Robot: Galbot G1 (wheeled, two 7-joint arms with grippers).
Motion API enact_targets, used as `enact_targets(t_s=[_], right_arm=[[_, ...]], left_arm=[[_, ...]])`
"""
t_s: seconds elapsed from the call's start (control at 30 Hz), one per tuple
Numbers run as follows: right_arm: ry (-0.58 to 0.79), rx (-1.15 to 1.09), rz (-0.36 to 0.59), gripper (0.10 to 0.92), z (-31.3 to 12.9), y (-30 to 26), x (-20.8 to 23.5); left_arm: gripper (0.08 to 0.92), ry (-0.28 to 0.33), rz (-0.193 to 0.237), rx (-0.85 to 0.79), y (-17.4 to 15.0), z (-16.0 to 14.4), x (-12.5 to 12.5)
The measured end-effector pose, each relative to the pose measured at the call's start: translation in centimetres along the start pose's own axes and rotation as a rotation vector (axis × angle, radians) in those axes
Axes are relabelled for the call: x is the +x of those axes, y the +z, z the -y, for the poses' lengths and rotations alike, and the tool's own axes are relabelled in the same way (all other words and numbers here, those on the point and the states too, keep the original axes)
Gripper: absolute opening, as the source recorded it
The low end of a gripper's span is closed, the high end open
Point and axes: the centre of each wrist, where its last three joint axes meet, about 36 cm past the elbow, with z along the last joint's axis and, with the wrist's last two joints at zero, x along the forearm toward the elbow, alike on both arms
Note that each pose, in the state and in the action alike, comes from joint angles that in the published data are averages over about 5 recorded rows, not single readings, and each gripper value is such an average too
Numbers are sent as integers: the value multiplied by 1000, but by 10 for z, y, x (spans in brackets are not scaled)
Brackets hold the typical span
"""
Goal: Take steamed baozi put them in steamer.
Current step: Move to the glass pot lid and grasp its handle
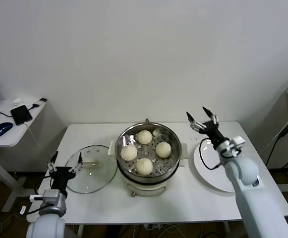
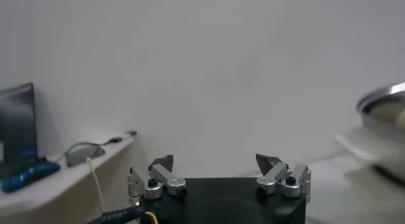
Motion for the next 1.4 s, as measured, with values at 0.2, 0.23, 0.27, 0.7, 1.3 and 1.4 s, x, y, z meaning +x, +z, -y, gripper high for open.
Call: enact_targets(t_s=[0.2, 0.23, 0.27, 0.7, 1.3, 1.4], right_arm=[[93, -33, -19, 823, 1, 19, 37], [104, -36, -23, 823, 1, 21, 42], [113, -39, -26, 823, 1, 23, 46], [174, -68, -58, 823, -4, 32, 71], [210, -84, -93, 823, -9, 43, 90], [214, -81, -94, 823, -7, 44, 91]], left_arm=[[823, -63, -30, -364, 20, 4, -5], [823, -72, -30, -435, 23, 4, -5], [823, -78, -27, -506, 25, 4, -5], [823, -4, 69, -1125, 57, 5, -17], [823, 112, 77, -1248, 88, 39, -43], [823, 114, 72, -1257, 89, 43, -49]])
